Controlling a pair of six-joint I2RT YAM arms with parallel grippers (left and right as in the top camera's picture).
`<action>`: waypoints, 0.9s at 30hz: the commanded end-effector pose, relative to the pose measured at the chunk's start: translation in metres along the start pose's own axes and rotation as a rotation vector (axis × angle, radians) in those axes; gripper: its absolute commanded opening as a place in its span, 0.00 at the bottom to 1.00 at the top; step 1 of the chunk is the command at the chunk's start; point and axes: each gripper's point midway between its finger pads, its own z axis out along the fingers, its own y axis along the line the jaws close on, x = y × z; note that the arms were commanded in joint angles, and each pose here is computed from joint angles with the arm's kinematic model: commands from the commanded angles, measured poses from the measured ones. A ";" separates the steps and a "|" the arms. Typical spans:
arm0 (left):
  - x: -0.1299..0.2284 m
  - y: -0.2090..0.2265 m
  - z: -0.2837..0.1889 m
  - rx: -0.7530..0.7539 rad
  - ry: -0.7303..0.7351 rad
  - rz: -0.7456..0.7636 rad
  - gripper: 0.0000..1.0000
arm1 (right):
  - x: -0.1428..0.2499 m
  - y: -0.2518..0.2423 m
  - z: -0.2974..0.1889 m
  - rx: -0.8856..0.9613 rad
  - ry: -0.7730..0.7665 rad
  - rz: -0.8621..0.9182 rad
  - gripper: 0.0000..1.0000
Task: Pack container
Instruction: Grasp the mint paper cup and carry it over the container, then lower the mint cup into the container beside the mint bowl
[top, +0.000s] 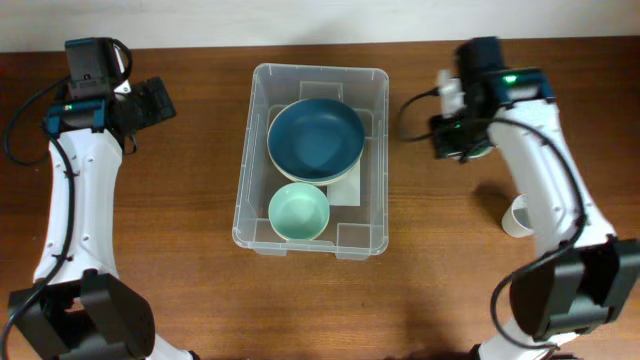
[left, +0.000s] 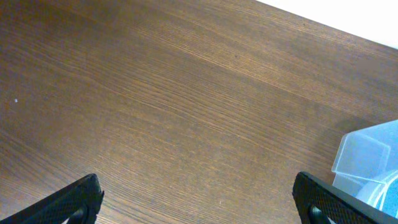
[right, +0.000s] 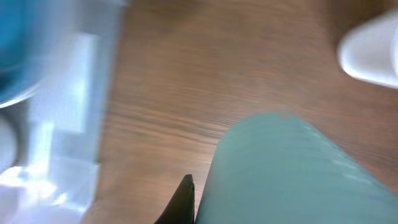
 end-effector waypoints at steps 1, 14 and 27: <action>-0.009 0.001 -0.009 0.000 -0.028 -0.002 1.00 | -0.005 0.052 -0.026 -0.026 -0.071 -0.125 0.04; -0.008 0.001 -0.008 0.000 -0.028 -0.002 1.00 | 0.030 0.176 -0.035 -0.113 -0.058 -0.440 0.04; -0.009 0.001 -0.009 0.000 -0.028 -0.002 1.00 | 0.059 0.204 -0.004 -0.124 -0.003 -0.504 0.04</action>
